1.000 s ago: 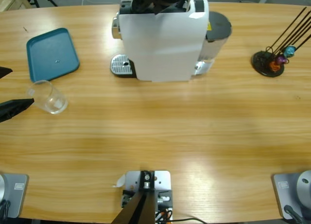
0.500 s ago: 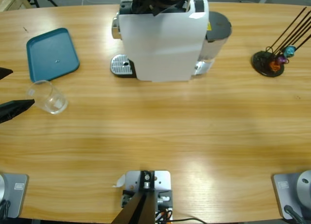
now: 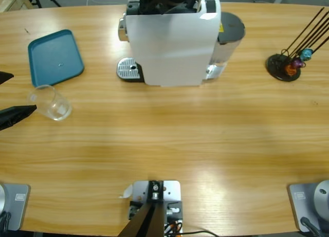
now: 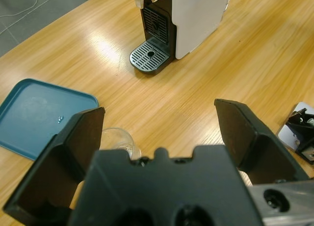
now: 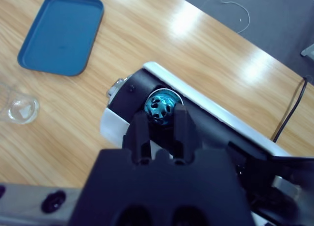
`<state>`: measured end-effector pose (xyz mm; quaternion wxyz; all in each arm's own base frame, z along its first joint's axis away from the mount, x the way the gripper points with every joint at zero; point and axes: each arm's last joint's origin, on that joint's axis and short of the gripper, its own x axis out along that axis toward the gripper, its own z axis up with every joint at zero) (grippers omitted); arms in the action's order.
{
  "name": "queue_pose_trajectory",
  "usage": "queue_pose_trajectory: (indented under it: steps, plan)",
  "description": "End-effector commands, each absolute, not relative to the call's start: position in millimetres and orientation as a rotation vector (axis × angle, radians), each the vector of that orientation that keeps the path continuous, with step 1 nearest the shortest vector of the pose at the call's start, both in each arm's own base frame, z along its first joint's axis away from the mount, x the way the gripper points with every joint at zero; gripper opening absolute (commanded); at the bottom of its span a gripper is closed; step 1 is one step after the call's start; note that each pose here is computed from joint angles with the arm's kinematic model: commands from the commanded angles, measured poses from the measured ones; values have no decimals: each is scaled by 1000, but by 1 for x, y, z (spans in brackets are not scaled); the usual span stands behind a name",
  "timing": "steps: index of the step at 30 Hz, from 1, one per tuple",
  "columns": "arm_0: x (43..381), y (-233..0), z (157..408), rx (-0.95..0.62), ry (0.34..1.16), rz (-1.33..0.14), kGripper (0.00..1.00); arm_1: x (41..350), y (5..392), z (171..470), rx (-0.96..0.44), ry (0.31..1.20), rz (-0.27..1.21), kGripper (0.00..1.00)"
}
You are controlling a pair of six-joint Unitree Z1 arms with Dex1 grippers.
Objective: Pour coffee
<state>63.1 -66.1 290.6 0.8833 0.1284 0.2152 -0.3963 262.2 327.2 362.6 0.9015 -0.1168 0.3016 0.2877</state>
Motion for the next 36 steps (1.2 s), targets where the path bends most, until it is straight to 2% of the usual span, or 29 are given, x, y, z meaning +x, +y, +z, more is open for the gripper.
queue_pose_trajectory:
  steps: [1,5,11,20,33,36]
  plan:
    - [62,-64,279,269,478,-819,968,248,317,387,-159,521,595,0]
    - [62,-65,279,270,481,-821,968,240,307,385,-33,521,583,0]
    - [62,-65,279,270,482,-822,968,243,287,362,393,655,510,0]
    - [62,-65,278,271,483,-823,968,242,288,363,660,679,506,0]
    - [62,-65,278,268,481,-823,968,239,283,355,1065,775,281,0]
    - [62,-65,278,267,481,-823,968,237,283,357,1125,769,248,0]
